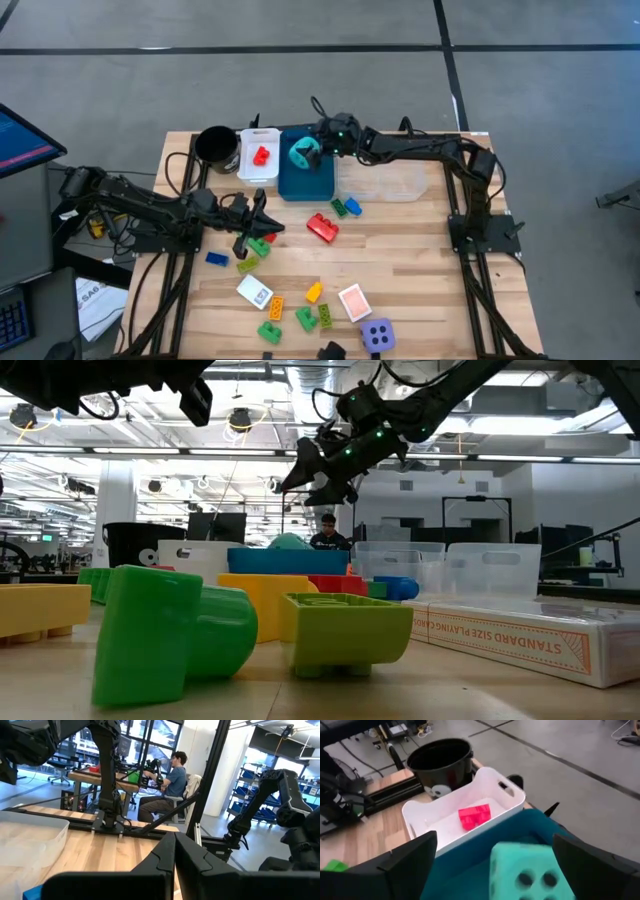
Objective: Pick & Place Toys
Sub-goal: Put the violet dice into the blue bin
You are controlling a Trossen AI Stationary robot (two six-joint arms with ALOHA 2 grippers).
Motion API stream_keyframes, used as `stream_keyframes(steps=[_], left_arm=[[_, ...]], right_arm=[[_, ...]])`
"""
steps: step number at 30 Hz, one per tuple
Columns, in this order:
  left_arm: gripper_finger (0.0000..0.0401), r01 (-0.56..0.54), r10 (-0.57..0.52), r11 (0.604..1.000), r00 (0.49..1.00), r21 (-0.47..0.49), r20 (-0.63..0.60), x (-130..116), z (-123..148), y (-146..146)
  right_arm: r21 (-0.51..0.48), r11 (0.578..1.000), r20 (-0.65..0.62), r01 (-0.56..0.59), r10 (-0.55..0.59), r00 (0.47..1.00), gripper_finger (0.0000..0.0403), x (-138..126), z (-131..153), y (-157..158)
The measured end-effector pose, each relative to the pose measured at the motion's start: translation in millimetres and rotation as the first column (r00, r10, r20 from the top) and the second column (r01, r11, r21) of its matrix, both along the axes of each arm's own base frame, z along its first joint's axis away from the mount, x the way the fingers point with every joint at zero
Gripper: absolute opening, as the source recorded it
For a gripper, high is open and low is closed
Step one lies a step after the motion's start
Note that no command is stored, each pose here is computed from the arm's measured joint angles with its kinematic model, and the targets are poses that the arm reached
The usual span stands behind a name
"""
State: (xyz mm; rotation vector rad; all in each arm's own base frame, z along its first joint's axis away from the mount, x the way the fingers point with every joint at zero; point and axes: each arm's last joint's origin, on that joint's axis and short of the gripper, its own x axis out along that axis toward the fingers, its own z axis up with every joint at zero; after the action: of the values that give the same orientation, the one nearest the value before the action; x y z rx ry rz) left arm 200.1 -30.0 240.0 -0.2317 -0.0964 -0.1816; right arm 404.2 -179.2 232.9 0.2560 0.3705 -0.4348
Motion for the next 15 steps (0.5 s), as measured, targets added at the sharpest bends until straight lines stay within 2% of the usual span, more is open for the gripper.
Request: stream_keyframes(steps=[4,8,15], left_arm=[[0.0,-0.001,0.001,1.0,1.0,0.001,-0.002,0,0,0],[0.0,-0.001,0.001,1.0,1.0,0.005,-0.001,0,0,0],[0.0,-0.005,0.005,0.999,1.0,0.034,0.004,0,0,0]], right_arm=[[-0.021,0.997,-0.037,-0.072,0.071,0.997,0.0391,4,2,18],[-0.071,0.99,-0.09,-0.126,0.119,0.989,0.039,3,19,51],[-0.201,0.978,-0.227,-0.054,0.007,0.974,0.0388,-20,59,128]])
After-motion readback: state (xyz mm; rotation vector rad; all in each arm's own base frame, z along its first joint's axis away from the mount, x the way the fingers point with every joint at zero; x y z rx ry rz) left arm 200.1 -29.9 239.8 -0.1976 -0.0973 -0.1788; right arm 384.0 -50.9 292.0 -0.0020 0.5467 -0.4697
